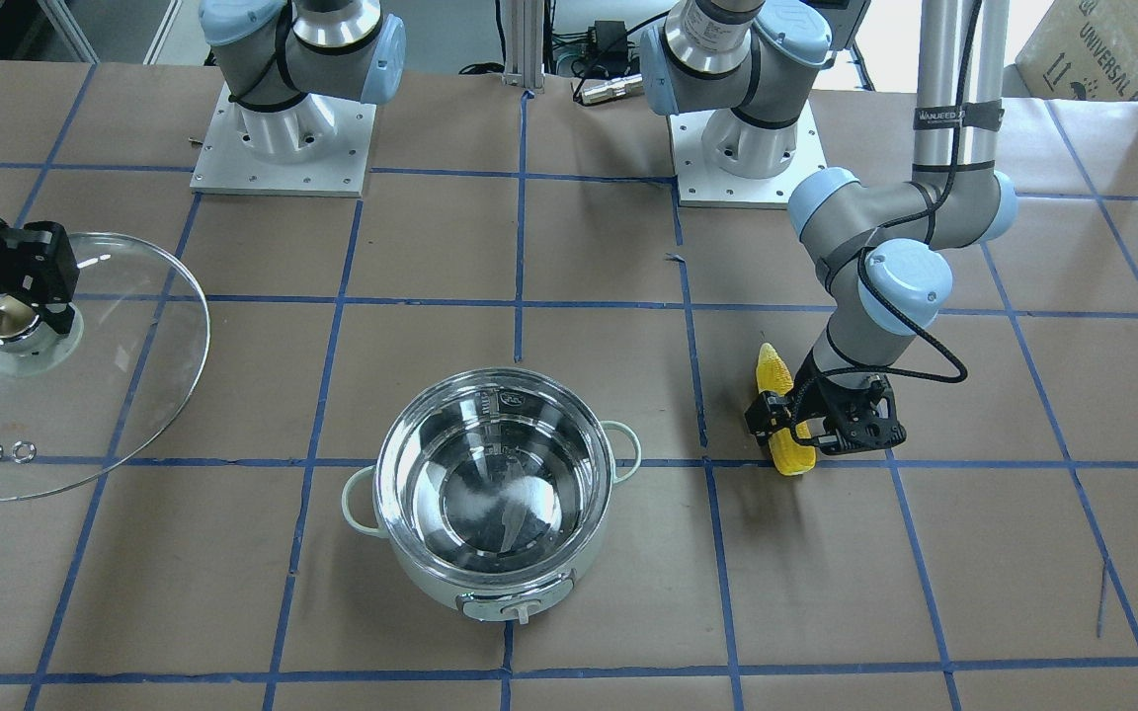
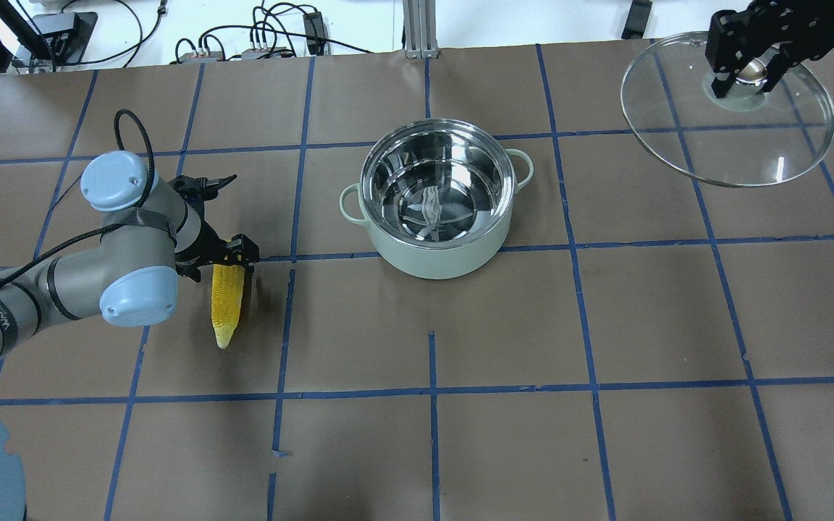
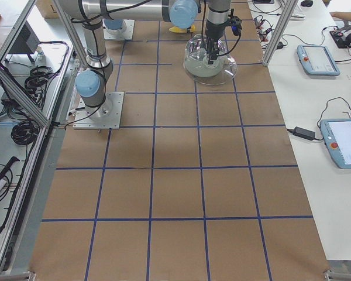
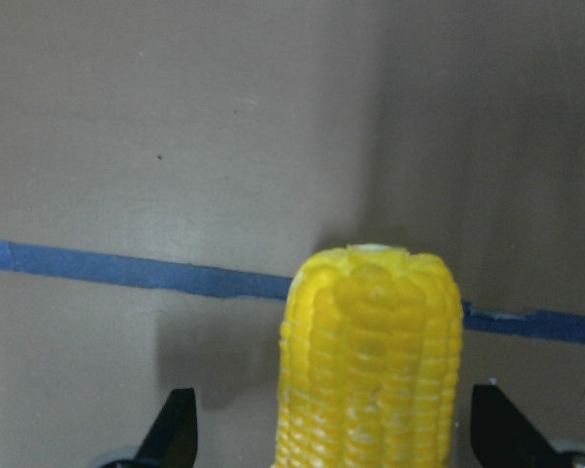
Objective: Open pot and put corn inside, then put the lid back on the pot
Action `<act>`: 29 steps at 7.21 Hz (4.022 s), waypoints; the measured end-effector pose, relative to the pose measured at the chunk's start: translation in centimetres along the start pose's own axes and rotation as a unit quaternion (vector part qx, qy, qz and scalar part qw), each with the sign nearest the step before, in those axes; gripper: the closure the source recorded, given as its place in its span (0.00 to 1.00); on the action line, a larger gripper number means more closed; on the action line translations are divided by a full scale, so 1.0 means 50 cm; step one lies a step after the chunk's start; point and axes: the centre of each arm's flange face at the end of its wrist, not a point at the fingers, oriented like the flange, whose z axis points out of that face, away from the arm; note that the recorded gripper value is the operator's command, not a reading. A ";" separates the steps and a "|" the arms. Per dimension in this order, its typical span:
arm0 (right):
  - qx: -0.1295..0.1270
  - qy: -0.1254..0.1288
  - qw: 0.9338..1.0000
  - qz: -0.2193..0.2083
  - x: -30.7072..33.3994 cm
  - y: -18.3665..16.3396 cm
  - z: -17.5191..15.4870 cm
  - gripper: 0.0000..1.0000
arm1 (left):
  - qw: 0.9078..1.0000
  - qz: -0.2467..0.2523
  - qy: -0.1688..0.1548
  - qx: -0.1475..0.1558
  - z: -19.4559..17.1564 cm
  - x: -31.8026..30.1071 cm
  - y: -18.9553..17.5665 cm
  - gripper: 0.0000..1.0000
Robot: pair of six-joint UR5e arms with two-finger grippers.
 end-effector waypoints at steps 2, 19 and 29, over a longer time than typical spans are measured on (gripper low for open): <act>-0.004 -0.001 1.000 0.001 0.000 0.002 0.006 0.85 | 1.000 0.000 -0.001 0.005 -0.010 -0.001 -0.006 0.01; -0.009 -0.003 1.000 0.000 0.000 -0.001 0.015 0.85 | 0.999 -0.045 -0.011 -0.007 -0.407 0.505 -0.093 0.86; -0.011 -0.006 1.000 0.000 -0.001 0.002 0.022 0.85 | 0.999 0.026 0.022 0.009 -0.276 0.719 -0.196 0.78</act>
